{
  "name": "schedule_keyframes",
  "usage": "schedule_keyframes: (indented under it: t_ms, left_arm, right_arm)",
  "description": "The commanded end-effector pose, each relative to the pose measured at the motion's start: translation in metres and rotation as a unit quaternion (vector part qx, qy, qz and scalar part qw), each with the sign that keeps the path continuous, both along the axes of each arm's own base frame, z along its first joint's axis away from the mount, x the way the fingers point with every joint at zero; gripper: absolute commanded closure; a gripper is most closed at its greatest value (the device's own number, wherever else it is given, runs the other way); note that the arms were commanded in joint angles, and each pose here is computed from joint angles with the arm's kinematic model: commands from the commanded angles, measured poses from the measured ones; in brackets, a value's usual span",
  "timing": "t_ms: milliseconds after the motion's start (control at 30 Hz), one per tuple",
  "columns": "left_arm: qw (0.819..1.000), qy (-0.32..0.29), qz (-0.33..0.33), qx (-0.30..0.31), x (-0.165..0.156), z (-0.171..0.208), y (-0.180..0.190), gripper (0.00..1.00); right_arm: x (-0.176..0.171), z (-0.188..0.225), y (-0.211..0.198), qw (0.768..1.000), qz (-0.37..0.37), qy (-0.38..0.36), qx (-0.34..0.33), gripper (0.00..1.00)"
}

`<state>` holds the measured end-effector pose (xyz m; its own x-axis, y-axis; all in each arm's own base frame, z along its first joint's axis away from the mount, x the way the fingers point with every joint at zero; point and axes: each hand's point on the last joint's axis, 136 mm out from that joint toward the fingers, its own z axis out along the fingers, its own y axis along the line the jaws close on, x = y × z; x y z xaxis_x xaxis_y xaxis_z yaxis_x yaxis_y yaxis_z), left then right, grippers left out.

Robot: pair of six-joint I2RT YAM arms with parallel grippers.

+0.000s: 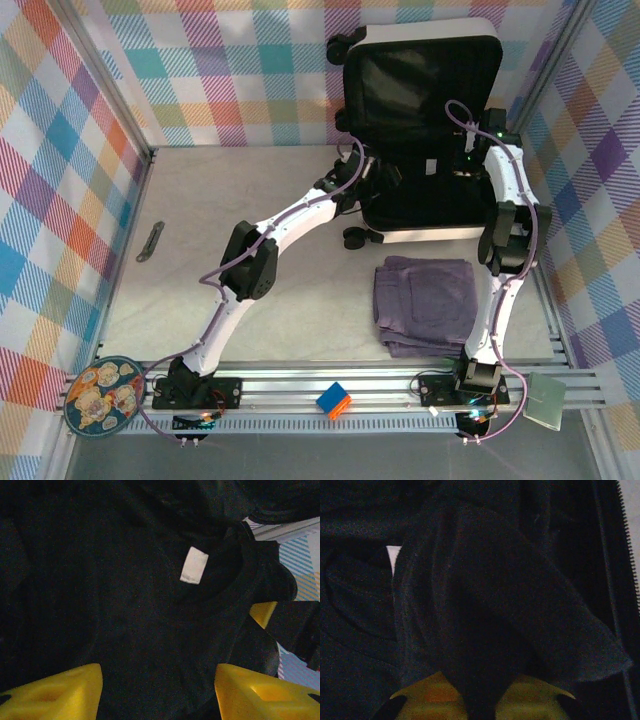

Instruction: Pack the luggage

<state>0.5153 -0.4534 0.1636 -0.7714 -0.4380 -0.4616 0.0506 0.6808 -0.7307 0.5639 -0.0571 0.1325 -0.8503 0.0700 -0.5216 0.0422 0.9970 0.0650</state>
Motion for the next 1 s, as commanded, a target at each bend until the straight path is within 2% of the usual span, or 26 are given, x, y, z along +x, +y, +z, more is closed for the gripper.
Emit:
schedule_keyframes:
  t_ms: [0, 67, 167, 500, 633, 800, 967]
  left_arm:
    - [0.999, -0.034, 0.01, -0.005, -0.005, 0.044, 0.009, 0.39]
    - [0.999, -0.04, 0.009, -0.005, -0.008, 0.05, 0.01, 0.39]
    - [0.999, -0.05, 0.01, -0.003, -0.011, 0.058, 0.015, 0.39]
    - [0.997, -0.075, 0.002, 0.024, -0.025, 0.077, 0.027, 0.38]
    - [0.996, -0.082, 0.006, 0.036, -0.031, 0.078, 0.036, 0.38]
    - [0.995, -0.081, 0.0, 0.051, -0.041, 0.076, 0.045, 0.38]
    - [0.995, -0.074, -0.007, 0.072, -0.057, 0.064, 0.06, 0.38]
  right_arm:
    - [0.012, 0.018, -0.006, 0.999, 0.001, -0.032, -0.01, 0.69]
    - [0.013, 0.023, -0.012, 0.999, -0.008, -0.038, -0.02, 0.56]
    - [0.013, 0.031, -0.019, 0.998, -0.026, -0.048, -0.027, 0.46]
    - [0.0, 0.064, -0.026, 0.994, -0.057, -0.085, -0.036, 0.36]
    - [-0.011, 0.07, -0.023, 0.994, -0.06, -0.088, -0.034, 0.27]
    - [-0.018, 0.055, -0.014, 0.995, -0.055, -0.081, -0.01, 0.29]
    - [-0.011, 0.037, -0.004, 0.996, -0.046, -0.072, 0.019, 0.34]
